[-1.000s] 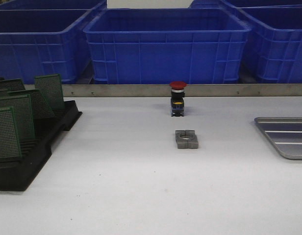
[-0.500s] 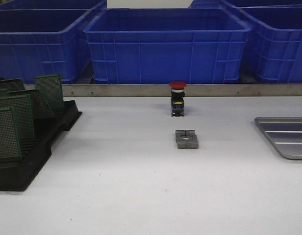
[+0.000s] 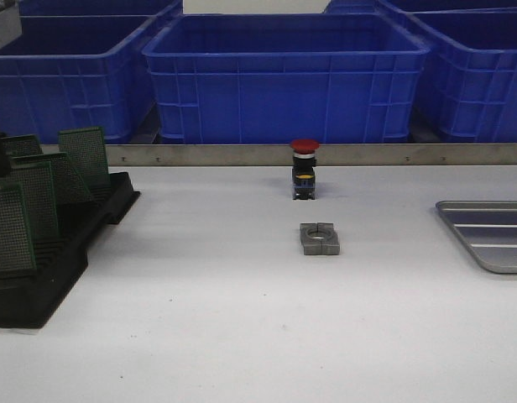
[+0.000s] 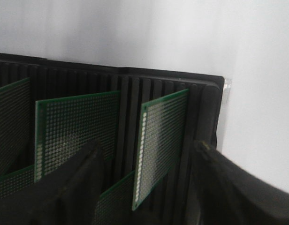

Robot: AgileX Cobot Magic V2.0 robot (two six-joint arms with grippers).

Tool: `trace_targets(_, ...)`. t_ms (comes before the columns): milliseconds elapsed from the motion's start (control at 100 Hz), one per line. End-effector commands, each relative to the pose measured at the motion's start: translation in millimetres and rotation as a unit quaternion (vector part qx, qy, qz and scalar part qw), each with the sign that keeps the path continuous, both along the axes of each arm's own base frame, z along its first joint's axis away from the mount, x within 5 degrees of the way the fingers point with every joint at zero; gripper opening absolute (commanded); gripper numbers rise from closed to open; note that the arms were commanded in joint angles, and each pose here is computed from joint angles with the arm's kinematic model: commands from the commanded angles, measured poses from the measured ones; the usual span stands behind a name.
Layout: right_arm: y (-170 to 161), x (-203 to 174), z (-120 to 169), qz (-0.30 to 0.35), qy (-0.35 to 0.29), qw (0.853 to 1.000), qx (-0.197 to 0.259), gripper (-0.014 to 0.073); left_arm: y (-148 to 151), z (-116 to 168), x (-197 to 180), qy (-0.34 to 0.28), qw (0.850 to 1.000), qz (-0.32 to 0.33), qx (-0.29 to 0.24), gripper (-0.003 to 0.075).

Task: Place circuit board on tray
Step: 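Lower the left gripper into the rack and grasp a green circuit board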

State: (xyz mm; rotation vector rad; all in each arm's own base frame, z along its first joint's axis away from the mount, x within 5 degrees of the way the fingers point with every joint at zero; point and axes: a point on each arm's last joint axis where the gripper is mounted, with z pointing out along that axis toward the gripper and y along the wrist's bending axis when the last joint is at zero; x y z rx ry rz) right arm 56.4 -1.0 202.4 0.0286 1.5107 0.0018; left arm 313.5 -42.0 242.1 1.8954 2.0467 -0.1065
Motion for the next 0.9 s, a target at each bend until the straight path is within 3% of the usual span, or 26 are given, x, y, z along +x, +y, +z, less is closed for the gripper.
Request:
trace_targets(0,0.2,-3.7,14.8,-0.001,-0.062,0.998,-0.005,-0.0113,-7.0,10.4,6.9,-0.028,0.999,0.009,-0.025,0.0399)
trace_targets(170,0.2,-3.7,14.7,-0.001,-0.062,0.998,-0.005,-0.0113,-10.6,-6.0,11.9,0.0,1.0,0.004,-0.024,0.0398)
trace_targets(260,0.2,-3.7,14.7,-0.001,-0.062,0.998,-0.005,-0.0113,-10.7,-8.5,12.8,0.004,1.0,0.004,-0.023,0.0362)
trace_targets(350,0.2,-3.7,14.7,-0.001,-0.062,0.998,-0.005,-0.0113,-10.7,-8.9,12.9,0.004,1.0,0.004,-0.023,0.0274)
trace_targets(550,0.2,-3.7,14.7,-0.001,-0.062,0.998,-0.005,-0.0113,-10.2,-6.9,12.8,0.008,1.0,-0.001,-0.019,-0.0012)
trace_targets(890,0.2,-3.7,14.7,-0.001,-0.062,0.998,-0.005,-0.0113,-14.0,26.6,16.4,0.026,0.999,-0.034,-0.028,-0.002)
